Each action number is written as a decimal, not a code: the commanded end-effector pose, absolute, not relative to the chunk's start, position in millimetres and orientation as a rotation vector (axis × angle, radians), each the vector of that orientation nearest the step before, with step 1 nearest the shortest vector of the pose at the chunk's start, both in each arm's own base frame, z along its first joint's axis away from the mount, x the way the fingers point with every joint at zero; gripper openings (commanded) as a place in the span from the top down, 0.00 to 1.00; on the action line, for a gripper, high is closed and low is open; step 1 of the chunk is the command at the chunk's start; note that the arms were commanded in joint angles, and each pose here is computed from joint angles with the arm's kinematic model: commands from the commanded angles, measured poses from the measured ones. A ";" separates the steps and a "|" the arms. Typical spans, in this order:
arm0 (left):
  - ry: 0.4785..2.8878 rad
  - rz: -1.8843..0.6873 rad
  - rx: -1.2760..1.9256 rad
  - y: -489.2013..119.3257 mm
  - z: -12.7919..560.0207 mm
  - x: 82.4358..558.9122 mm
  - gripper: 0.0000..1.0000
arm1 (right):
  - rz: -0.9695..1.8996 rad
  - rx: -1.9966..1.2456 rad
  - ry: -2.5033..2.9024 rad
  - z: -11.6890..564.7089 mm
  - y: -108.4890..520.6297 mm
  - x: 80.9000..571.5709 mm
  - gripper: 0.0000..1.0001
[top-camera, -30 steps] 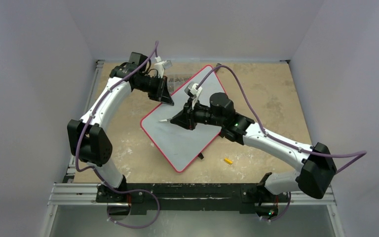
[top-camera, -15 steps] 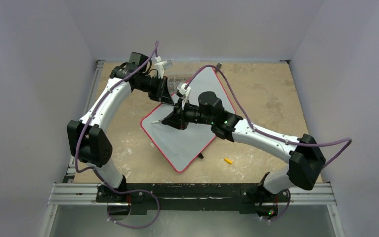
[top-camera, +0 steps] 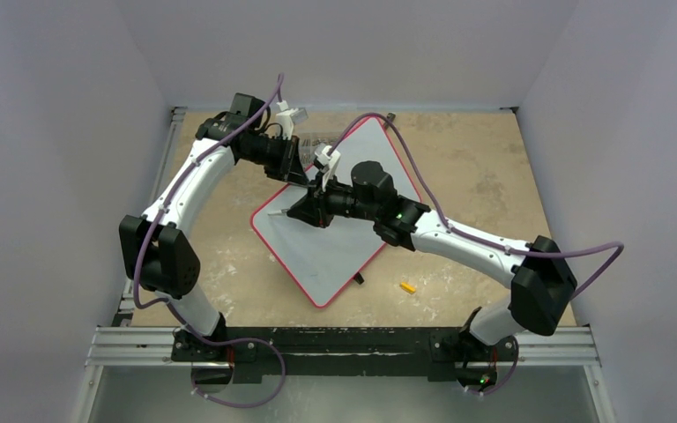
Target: Write a sentence on the whiteboard
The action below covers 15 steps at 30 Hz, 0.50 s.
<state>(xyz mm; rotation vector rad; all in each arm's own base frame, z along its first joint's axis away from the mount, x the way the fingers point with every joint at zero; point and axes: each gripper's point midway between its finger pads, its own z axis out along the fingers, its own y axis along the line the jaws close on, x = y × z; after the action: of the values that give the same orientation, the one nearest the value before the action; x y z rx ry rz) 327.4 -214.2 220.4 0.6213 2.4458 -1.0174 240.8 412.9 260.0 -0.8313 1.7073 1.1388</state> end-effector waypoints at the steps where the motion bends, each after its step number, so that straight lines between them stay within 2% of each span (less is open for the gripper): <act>1: 2.486 -0.767 0.638 -191.3 204.8 335.1 1.00 | 1.131 -0.794 1.682 265.9 414.7 245.9 1.00; 15: 2.485 -0.764 0.639 -191.0 205.8 335.0 1.00 | 1.120 -0.768 1.781 223.4 398.2 234.2 1.00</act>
<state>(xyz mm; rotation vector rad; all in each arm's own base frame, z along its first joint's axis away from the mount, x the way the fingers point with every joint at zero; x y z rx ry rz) 328.0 -213.6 219.7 0.6216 2.4469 -1.0093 232.9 408.7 243.6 -0.8023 1.7227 1.1726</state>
